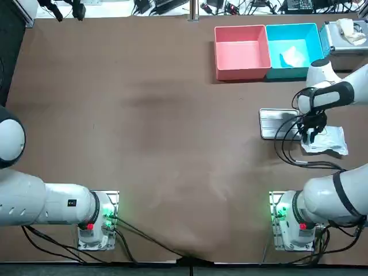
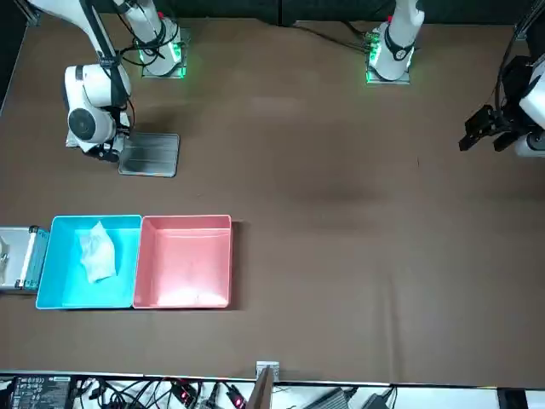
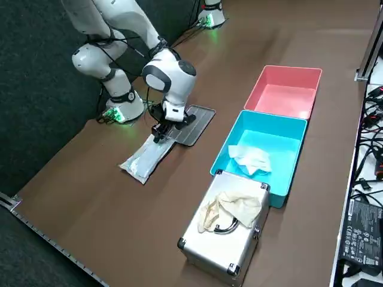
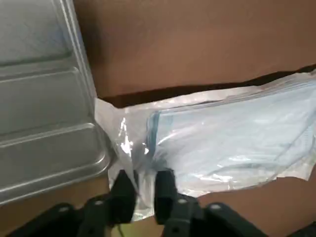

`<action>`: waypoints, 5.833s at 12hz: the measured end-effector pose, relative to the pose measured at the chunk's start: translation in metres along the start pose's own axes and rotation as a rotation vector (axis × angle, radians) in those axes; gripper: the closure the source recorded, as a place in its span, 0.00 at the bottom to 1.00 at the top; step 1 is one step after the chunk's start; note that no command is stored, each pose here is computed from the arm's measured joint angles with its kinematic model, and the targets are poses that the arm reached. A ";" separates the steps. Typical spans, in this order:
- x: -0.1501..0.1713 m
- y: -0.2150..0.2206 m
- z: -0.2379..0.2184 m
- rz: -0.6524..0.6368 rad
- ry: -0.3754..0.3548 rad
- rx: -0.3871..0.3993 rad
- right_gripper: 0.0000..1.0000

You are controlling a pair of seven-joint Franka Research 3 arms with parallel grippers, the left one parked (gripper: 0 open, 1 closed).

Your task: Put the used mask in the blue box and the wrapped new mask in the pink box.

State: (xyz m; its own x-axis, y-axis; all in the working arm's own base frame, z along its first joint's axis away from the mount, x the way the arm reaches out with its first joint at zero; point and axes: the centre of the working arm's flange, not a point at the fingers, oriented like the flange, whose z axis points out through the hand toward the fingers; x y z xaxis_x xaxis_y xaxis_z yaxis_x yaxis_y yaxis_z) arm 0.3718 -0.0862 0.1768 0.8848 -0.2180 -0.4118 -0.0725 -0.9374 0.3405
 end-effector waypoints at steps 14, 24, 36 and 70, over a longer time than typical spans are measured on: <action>-0.032 0.004 -0.163 0.088 0.012 0.042 0.98; 0.027 -0.054 -0.418 0.043 0.257 0.304 0.98; 0.090 -0.155 -0.446 0.443 0.232 0.485 0.98; 0.128 -0.282 -0.395 0.407 0.285 0.304 0.00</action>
State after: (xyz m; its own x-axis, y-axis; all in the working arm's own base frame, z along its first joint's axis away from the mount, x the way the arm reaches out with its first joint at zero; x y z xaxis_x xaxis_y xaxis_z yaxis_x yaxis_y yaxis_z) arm 0.6875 0.2575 0.3617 0.8441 -0.5346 -0.0401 -0.5241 -0.8386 0.1488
